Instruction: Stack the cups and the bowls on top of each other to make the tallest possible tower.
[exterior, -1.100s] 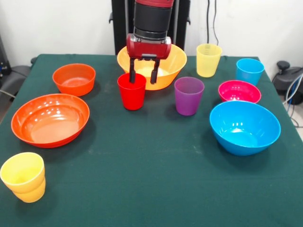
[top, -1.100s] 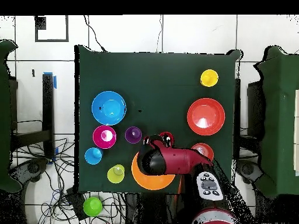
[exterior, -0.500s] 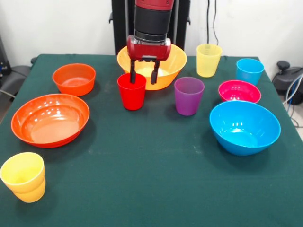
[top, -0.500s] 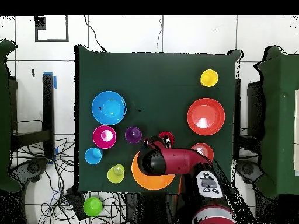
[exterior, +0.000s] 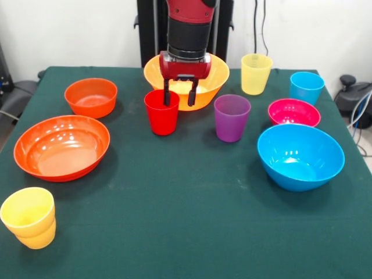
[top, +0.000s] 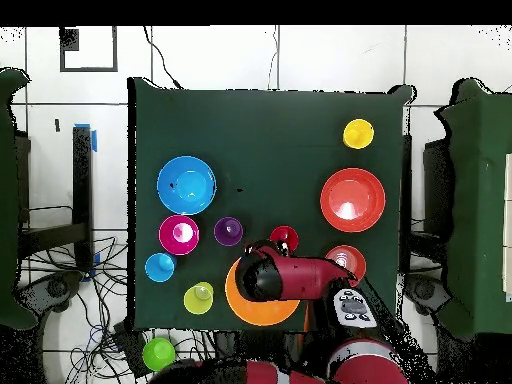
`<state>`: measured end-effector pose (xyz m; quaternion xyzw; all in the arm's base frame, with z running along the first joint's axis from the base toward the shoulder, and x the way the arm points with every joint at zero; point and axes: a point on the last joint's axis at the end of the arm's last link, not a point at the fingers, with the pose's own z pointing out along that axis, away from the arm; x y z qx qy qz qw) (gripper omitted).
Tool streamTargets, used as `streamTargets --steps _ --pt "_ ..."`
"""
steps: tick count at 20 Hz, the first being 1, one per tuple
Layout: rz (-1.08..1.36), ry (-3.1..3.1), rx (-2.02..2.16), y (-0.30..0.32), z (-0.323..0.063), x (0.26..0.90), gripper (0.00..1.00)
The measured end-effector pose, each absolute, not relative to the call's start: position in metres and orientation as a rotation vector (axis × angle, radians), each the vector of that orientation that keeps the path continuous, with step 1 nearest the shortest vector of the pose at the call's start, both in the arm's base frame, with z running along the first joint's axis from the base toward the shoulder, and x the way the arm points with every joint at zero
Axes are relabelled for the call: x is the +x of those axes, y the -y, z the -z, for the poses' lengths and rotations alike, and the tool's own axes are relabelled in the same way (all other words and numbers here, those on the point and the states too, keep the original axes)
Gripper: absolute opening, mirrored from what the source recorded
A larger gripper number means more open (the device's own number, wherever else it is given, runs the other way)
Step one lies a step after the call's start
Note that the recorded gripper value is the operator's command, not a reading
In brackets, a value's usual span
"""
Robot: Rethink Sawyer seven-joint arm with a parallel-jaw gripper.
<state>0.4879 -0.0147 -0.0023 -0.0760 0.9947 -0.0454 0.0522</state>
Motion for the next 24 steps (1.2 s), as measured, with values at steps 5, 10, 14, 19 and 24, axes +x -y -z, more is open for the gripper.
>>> streamTargets --steps 5,10,14,19,24 --pt "0.128 -3.041 -0.233 0.013 0.009 0.483 1.00" --pt "0.127 -3.042 -0.233 0.013 0.009 0.483 1.00" --pt "0.127 -3.043 -0.233 0.013 0.010 0.482 1.00" --pt "0.119 -3.057 -0.235 0.011 0.015 0.478 1.00" --pt "0.112 -3.074 -0.235 0.010 0.023 0.472 0.00"
